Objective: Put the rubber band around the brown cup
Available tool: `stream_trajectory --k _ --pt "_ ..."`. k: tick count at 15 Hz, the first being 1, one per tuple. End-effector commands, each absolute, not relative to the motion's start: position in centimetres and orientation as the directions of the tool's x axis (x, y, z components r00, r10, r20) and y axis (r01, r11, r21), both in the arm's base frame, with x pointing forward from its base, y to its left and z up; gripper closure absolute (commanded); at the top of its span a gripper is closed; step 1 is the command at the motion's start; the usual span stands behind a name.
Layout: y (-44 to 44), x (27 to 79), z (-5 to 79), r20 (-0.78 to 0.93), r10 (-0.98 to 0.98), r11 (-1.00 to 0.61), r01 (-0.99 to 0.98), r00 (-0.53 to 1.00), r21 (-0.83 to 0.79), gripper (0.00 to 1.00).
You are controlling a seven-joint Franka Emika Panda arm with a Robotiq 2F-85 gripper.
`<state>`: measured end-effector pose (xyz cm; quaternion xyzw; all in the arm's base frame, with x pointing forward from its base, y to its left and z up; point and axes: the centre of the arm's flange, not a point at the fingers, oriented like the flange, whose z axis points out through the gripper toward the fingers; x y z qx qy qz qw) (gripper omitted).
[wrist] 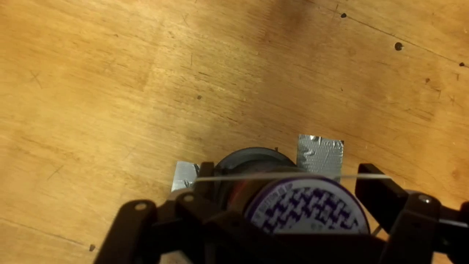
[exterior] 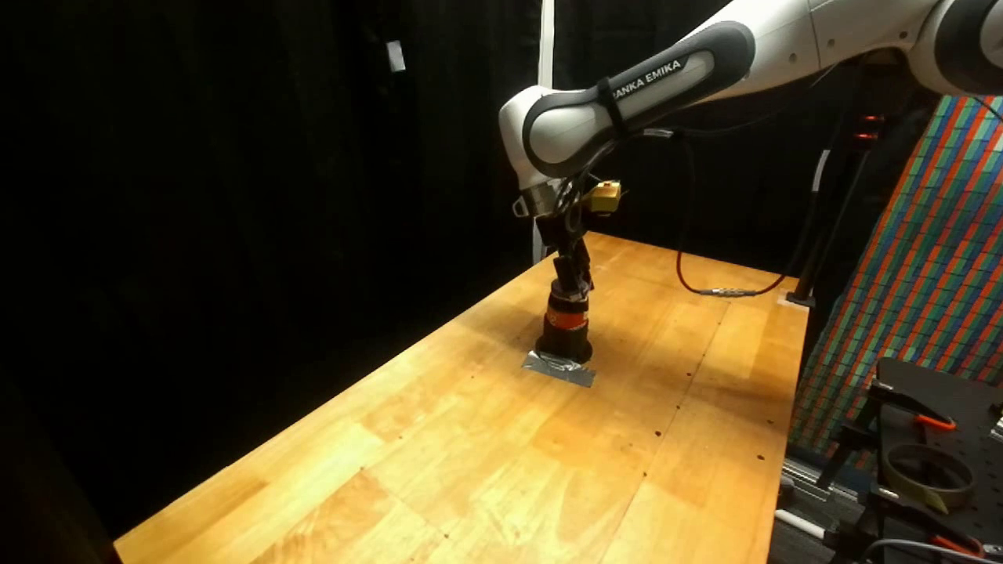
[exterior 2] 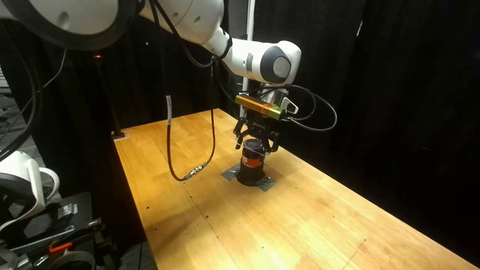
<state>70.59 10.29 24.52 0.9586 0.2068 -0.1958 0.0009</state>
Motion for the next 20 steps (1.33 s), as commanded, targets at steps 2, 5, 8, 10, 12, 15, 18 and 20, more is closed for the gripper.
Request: stream_trajectory --k 2,5,8,10,12,15,18,20 --pt "8.5 62.4 25.5 -0.339 0.387 -0.917 0.396 0.857 -0.046 0.00" --pt "8.4 60.8 24.9 -0.305 0.404 -0.910 0.412 0.863 -0.041 0.00" --pt "8.6 59.4 24.1 -0.171 0.425 -0.898 0.437 0.889 0.042 0.00" --pt "8.8 58.9 23.8 -0.065 0.454 -0.883 0.459 0.888 0.100 0.07" --pt "9.1 58.1 23.8 0.042 0.474 -0.873 0.463 0.880 0.155 0.32" --pt "9.5 56.0 24.4 0.158 0.488 -0.868 0.458 0.858 0.192 0.46" --pt "9.0 52.9 24.4 0.241 0.489 -0.871 0.451 0.838 0.196 0.60" --pt "8.2 50.6 24.2 0.298 0.491 -0.870 0.449 0.818 0.201 0.77"
